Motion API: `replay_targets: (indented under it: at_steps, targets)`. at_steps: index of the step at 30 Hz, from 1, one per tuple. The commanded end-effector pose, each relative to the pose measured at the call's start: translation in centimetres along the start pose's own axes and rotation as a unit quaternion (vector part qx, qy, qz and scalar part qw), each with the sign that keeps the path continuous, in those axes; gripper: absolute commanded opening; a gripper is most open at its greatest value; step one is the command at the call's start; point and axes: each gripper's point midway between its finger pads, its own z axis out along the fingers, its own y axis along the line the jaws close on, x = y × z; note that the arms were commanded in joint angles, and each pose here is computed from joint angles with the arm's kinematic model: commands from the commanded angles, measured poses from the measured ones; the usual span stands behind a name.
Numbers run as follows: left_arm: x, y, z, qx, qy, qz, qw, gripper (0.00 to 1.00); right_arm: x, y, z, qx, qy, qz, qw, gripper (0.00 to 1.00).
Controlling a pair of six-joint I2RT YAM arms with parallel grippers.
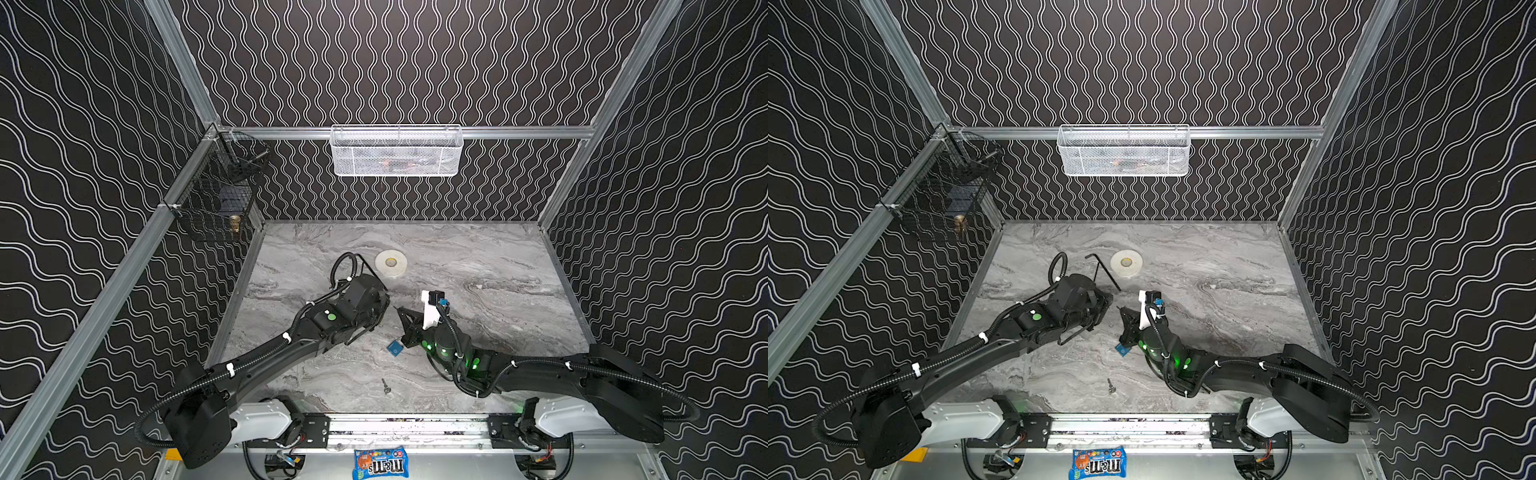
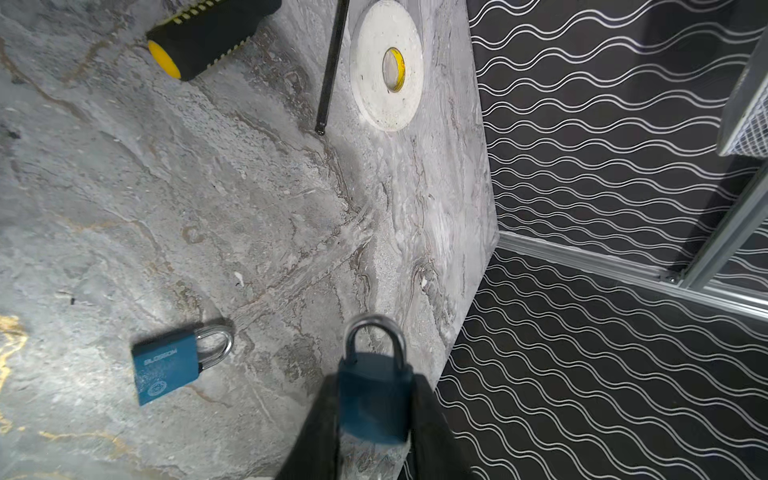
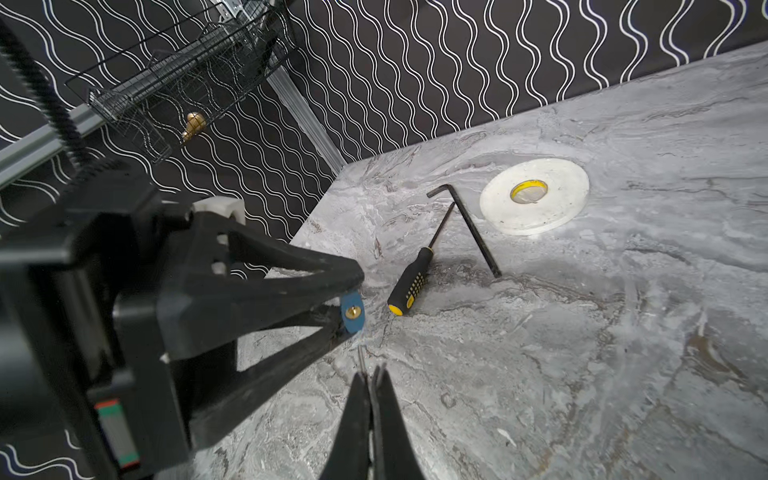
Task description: Unlock with the key
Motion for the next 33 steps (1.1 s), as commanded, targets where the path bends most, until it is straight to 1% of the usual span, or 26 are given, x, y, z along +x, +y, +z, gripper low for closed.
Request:
replay_targets:
  at_steps: [1,11,14,19,23,33]
  targets:
    - [-0.2,-1.5,-0.3,0.024,-0.007,-0.013,1.0,0.14,-1.8,1.3,0.3,-0.021,-0.036,0.002,0.999,0.0]
    - [0.0,-1.8,-0.3,0.029,0.0,-0.011,1.0,0.13,-1.9,1.7,0.9,-0.021,-0.042,-0.004,0.999,0.0]
    - [0.1,-1.9,-0.3,0.032,0.003,-0.013,0.999,0.13,-1.6,1.4,1.3,-0.01,-0.037,-0.005,0.999,0.0]
    - [0.3,-2.0,-0.2,0.034,0.008,-0.013,0.999,0.11,-2.0,1.1,1.1,-0.005,-0.048,-0.002,0.999,0.0]
    - [0.3,-2.3,-0.4,0.042,0.009,-0.016,0.999,0.1,-1.8,0.5,1.5,0.015,-0.046,-0.007,0.999,0.0]
    - [0.7,-2.9,-0.7,0.051,0.02,-0.013,0.998,0.08,-2.1,0.3,1.6,0.023,-0.049,-0.014,0.998,0.0]
